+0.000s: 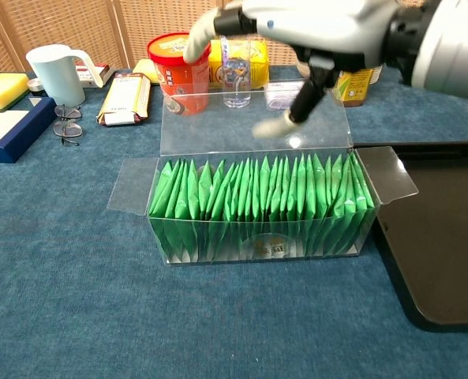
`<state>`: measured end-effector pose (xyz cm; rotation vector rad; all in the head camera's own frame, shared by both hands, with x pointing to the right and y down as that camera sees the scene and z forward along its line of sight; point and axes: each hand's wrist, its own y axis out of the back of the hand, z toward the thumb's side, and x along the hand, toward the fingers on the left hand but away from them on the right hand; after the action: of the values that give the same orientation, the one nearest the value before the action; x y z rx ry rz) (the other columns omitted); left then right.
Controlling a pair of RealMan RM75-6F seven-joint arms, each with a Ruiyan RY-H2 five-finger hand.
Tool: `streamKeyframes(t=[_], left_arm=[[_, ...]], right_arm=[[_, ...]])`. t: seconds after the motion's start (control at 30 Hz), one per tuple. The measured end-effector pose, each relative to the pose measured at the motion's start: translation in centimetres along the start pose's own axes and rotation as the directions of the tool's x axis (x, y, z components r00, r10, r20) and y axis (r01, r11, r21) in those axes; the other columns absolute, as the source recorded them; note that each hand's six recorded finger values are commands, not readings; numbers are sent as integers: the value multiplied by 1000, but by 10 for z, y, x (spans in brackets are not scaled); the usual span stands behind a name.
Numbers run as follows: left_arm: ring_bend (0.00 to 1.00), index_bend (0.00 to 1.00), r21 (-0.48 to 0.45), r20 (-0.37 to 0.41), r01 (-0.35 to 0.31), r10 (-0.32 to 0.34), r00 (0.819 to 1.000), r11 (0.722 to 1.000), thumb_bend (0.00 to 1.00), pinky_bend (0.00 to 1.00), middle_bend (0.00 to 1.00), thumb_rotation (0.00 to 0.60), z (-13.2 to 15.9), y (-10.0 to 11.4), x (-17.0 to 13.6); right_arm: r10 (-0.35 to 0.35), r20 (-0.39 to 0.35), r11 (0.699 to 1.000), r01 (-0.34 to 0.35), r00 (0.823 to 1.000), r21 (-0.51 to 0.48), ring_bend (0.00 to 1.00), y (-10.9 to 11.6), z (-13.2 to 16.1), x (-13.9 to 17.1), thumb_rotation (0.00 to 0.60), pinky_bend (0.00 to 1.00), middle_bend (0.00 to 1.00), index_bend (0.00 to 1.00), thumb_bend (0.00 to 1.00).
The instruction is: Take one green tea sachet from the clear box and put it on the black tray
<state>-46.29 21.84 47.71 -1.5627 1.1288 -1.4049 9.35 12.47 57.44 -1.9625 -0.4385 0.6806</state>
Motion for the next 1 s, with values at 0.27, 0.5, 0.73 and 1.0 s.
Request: streamKeyframes(t=[0.27, 0.5, 0.73, 1.0], left_arm=[[146, 188, 7, -2, 5, -5, 1000, 1000, 300, 248, 184, 600, 0, 0, 0], [146, 187, 11, -2, 14, -14, 1000, 1000, 300, 247, 184, 600, 2, -2, 2], [146, 187, 13, 1, 17, -17, 1000, 1000, 300, 247, 184, 600, 3, -3, 3], [146, 188, 12, 0, 22, -22, 1000, 1000, 300, 247, 184, 600, 3, -4, 3]], right_arm=[[29, -77, 993, -20, 997, 113, 0, -10, -5, 0, 600, 74, 93, 244, 94], [107, -160, 970, -68, 981, 232, 0, -26, 1, 0, 600, 74, 108, 267, 94], [157, -193, 945, -90, 969, 315, 0, -39, 1, -2, 600, 74, 109, 272, 94], [168, -191, 936, -95, 967, 340, 0, -41, -1, -3, 600, 74, 109, 274, 94]])
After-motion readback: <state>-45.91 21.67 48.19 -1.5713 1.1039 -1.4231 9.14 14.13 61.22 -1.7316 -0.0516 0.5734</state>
